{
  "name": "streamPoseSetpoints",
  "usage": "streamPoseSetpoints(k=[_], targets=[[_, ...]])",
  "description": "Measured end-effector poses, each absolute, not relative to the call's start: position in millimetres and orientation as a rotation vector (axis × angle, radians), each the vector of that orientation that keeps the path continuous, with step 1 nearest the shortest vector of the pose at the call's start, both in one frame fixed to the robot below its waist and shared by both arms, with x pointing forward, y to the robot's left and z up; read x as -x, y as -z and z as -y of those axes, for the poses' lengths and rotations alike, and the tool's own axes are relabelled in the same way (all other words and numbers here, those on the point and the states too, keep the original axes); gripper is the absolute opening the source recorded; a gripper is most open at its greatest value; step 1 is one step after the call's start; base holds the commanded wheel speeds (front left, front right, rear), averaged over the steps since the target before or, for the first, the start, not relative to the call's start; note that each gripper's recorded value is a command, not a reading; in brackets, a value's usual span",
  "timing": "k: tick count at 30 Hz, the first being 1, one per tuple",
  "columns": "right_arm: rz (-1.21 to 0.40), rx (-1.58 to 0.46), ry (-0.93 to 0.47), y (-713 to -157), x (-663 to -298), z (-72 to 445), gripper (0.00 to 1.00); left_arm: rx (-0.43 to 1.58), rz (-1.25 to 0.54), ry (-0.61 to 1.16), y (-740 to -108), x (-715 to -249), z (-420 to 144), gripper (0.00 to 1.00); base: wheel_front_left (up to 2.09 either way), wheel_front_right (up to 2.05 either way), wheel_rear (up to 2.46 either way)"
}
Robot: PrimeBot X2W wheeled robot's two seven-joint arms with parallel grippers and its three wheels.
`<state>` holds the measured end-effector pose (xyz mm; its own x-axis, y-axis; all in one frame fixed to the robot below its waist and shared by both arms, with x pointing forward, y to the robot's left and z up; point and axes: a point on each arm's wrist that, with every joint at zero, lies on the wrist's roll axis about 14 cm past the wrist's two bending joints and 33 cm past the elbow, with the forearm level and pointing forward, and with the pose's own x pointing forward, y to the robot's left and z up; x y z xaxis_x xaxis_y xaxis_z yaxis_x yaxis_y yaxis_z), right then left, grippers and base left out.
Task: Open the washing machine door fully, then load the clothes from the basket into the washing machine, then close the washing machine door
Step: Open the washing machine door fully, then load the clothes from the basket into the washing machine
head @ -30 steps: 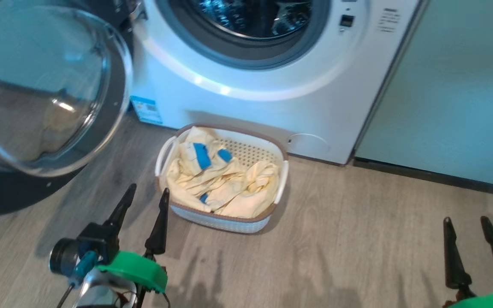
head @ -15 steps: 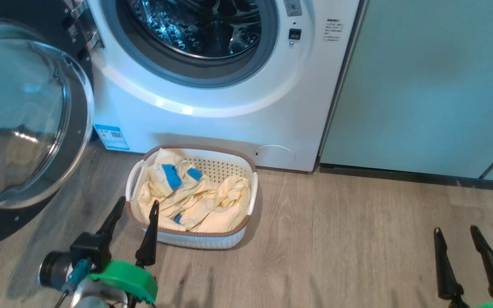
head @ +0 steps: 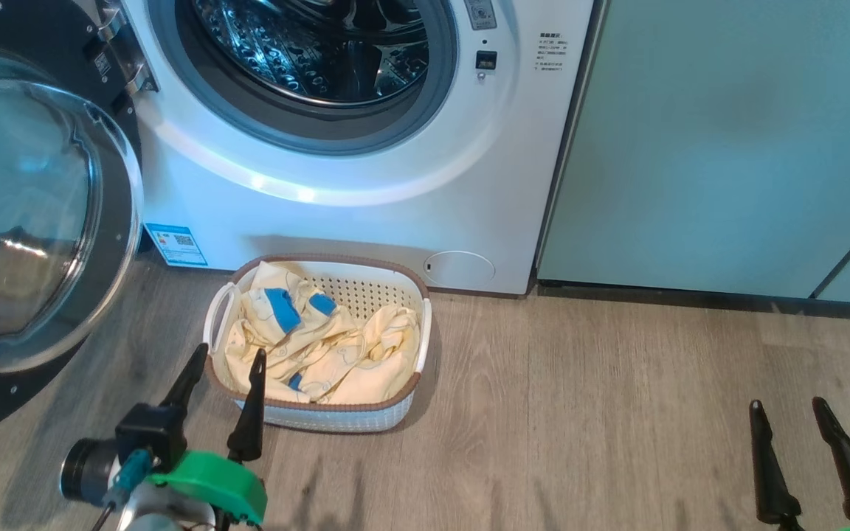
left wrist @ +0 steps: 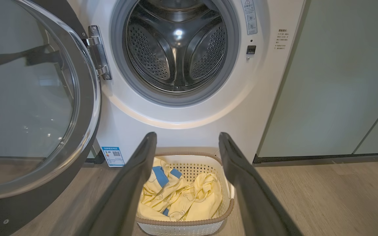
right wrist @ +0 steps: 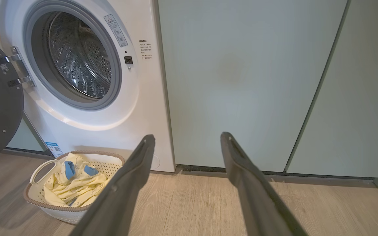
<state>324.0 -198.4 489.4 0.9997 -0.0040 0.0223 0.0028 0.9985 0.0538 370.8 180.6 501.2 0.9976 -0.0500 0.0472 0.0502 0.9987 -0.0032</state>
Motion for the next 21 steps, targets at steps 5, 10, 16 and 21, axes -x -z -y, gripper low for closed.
streamPoseSetpoints(k=[5, 10, 16, 21], targets=[[0.021, -0.054, 0.004, -489.1, -324.3, 198.5, 1.0, 0.009, 0.045, 0.043, -500.5, -371.1, -181.4, 1.0, 0.0, 0.0, 0.0], [0.02, -0.053, 0.006, -488.7, -324.8, 199.4, 1.0, 0.01, 0.042, 0.043, -499.5, -371.2, -181.5, 1.0, 0.0, 0.0, 0.0], [0.022, -0.061, 0.012, -489.2, -324.0, 200.9, 1.0, 0.007, 0.043, 0.04, -500.0, -371.8, -181.6, 1.0, 0.0, 0.0, 0.0], [0.019, -0.062, 0.017, -488.2, -323.6, 202.2, 1.0, -0.001, 0.038, 0.049, -498.5, -373.0, -180.6, 1.0, 0.27, -0.14, -0.13]])
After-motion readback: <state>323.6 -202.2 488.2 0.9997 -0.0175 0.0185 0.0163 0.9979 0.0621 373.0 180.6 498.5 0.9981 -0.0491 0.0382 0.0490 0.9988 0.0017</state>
